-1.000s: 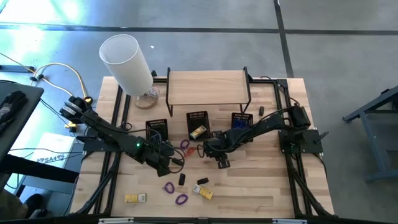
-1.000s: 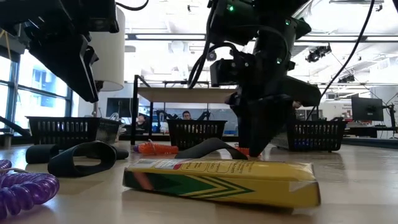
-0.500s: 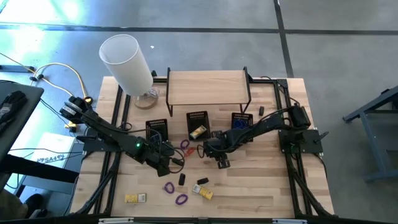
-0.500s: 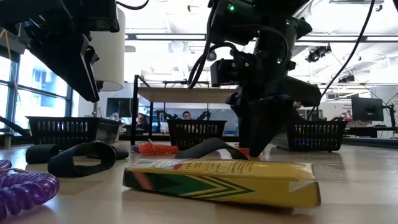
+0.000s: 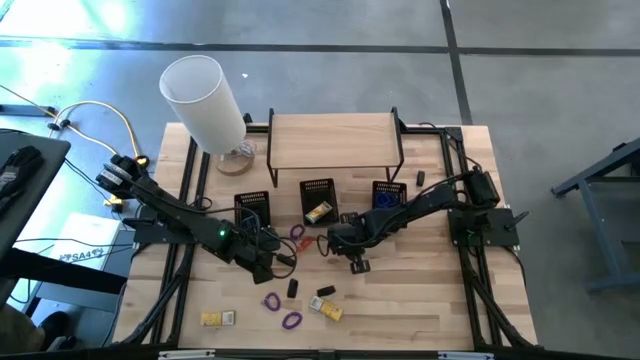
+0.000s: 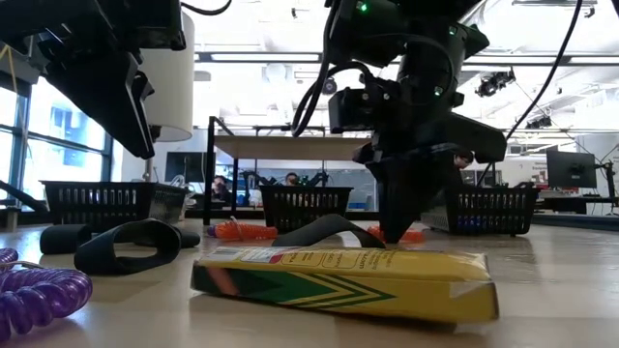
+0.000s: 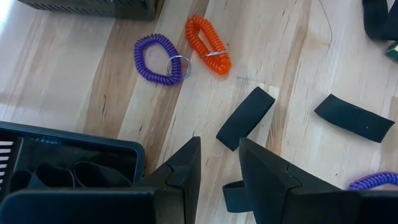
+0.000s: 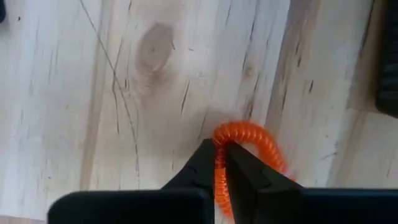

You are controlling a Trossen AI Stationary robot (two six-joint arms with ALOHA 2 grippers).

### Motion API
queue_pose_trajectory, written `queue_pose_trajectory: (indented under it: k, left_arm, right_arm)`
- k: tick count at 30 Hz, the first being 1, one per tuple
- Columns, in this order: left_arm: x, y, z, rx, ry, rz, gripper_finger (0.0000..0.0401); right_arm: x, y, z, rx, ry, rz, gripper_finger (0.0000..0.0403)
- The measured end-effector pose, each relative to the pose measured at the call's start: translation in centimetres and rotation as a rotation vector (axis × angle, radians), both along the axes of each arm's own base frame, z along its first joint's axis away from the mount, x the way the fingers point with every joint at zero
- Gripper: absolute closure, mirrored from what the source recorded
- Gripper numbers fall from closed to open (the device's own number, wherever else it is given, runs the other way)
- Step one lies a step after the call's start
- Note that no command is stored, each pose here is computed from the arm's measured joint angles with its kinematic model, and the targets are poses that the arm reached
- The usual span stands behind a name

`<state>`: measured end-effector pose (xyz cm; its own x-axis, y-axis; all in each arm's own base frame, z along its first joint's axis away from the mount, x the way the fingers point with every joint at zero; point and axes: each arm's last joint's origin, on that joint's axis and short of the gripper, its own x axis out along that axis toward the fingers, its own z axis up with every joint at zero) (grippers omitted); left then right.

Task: Pick & Place Office Desk Supplies
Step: Put the orange spring keychain into the right black bin

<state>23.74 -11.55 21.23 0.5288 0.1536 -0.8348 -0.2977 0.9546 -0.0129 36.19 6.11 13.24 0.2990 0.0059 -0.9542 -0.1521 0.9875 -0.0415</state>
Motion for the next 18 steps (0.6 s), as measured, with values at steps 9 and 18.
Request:
queue_pose_trajectory:
  k: [9,18]
  left_arm:
    - [0.0,0.0,0.0,-0.001,0.000,0.001,0.0298]
    - [0.0,0.0,0.0,-0.001,0.000,0.002,0.0298]
  right_arm:
    - [-0.4,0.6,1.0,-0.034,-0.028,-0.019,0.0398]
    - [-2.9,2.9,6.4,0.013,-0.065,-0.041,0.0399]
